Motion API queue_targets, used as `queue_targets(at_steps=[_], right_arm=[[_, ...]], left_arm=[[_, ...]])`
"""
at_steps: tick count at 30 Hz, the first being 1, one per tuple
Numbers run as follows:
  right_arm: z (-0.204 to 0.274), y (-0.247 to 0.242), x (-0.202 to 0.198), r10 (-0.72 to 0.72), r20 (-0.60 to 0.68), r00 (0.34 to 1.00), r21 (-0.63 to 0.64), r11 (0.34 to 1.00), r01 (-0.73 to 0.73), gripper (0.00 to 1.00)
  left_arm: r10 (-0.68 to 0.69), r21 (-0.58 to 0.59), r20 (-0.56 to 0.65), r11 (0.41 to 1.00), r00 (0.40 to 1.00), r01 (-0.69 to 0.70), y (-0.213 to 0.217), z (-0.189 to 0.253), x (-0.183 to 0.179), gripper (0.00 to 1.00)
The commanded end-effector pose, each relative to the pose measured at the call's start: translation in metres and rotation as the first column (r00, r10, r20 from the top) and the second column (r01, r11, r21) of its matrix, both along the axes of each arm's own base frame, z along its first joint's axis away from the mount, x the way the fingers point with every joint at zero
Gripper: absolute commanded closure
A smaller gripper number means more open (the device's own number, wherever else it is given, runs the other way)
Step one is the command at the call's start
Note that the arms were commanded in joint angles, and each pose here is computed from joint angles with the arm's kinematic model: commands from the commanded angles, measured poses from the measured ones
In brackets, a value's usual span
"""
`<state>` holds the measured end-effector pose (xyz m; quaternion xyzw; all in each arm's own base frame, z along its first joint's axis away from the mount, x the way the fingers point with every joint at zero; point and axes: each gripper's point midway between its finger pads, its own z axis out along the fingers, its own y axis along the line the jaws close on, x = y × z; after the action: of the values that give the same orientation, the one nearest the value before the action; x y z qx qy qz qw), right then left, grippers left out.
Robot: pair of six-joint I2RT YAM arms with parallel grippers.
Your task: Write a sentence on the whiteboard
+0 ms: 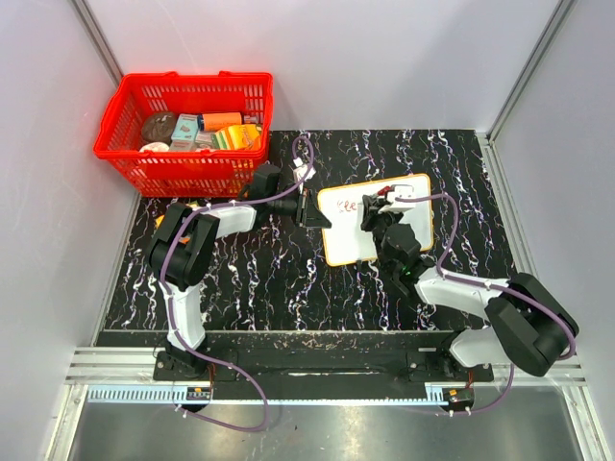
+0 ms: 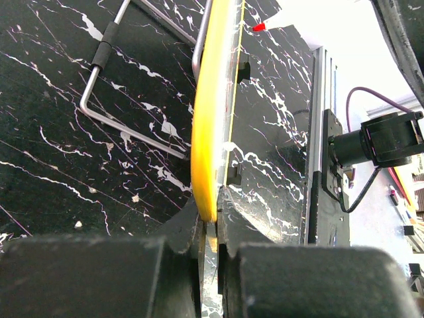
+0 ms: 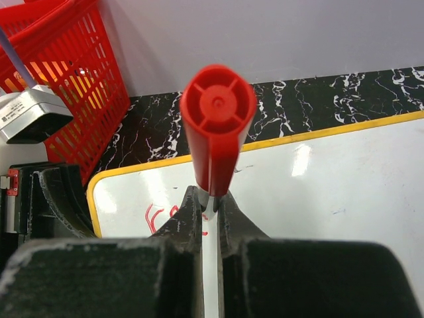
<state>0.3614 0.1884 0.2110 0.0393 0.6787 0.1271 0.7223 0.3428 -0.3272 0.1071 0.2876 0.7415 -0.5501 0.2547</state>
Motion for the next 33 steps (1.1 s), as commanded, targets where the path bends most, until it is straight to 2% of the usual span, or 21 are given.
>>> queue_targets(at_steps=[1,15,33], right_arm=[[0.024,-0.005,0.009,-0.042,0.054,0.998,0.021,0.999,0.041,1.00],[0.010,-0.005,0.019,-0.059,0.020,0.998,0.006,0.998,0.059,1.00],[-0.027,-0.015,0.002,-0.052,-0.068,0.996,0.019,0.998,0.053,1.00]], left_arm=[[0.004,0.119,0.021,0.993,1.000,-0.007,0.003,-0.048,-0.005,1.00],[0.000,0.120,0.019,0.993,1.000,-0.003,0.003,-0.048,-0.006,1.00],[0.001,0.123,0.017,0.992,1.000,-0.003,0.002,-0.049,-0.005,1.00]])
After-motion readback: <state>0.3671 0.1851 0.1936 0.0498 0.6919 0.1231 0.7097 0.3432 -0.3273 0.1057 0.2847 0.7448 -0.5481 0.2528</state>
